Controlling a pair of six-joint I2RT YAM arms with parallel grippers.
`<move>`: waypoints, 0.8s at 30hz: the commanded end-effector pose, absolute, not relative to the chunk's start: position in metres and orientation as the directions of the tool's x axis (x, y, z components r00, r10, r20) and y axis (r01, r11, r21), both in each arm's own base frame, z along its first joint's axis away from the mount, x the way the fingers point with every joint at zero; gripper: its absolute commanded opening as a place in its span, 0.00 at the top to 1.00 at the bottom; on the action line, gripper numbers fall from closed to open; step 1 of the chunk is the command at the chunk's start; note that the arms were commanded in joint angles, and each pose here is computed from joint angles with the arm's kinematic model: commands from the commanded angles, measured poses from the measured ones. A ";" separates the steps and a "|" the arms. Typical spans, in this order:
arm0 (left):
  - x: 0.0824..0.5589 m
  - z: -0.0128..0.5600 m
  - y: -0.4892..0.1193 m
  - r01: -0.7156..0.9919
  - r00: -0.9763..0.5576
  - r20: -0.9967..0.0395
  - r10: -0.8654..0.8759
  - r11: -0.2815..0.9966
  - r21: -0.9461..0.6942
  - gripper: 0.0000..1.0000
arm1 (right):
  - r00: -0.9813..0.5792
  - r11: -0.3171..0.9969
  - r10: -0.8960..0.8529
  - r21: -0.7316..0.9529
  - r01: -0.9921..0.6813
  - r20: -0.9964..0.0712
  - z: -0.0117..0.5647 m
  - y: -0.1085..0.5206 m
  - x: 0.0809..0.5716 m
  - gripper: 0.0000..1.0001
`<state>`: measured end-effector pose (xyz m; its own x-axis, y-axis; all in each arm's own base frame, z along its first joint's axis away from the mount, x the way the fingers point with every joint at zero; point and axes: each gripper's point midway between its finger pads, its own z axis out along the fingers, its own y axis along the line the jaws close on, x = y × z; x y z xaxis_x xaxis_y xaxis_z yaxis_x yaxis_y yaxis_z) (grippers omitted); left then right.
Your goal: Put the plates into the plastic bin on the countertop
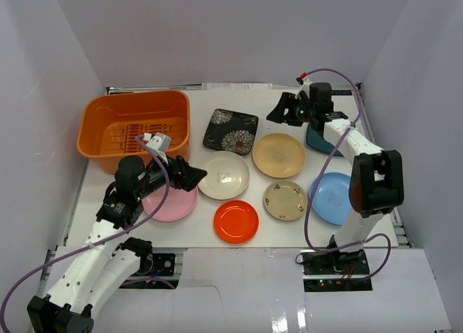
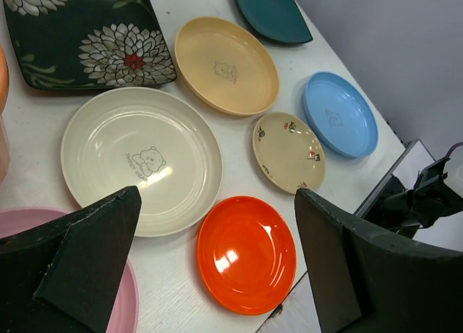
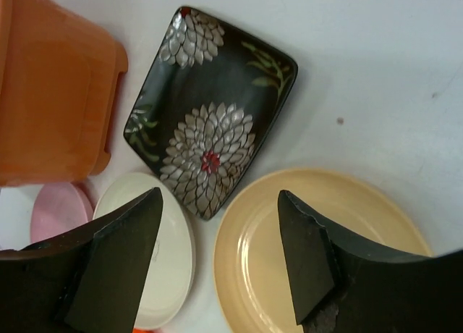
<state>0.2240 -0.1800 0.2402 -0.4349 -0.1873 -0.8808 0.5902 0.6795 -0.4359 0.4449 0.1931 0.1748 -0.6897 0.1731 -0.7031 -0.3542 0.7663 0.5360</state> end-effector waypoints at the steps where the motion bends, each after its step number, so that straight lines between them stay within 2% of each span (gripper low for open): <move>1: 0.227 0.245 -0.182 0.599 -0.438 -0.885 -0.160 0.682 -0.420 0.02 | -0.642 0.742 0.172 0.527 -0.414 -0.747 0.197 0.204 0.476 0.29; 12: 0.232 0.236 -0.184 0.579 -0.469 -0.868 -0.164 0.685 -0.442 0.02 | -0.696 0.749 0.150 0.541 -0.384 -0.702 0.150 0.225 0.542 0.35; 24: 0.236 0.223 -0.187 0.560 -0.509 -0.847 -0.151 0.689 -0.460 0.02 | -0.767 0.747 0.129 0.570 -0.341 -0.628 0.087 0.244 0.549 0.39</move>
<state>0.2348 -0.1838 0.2102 -0.5321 -0.1438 -0.8344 0.5397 0.7017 -0.4651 0.5517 0.2422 0.0879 -0.7637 0.1250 -0.6334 -0.3421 0.7536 0.5613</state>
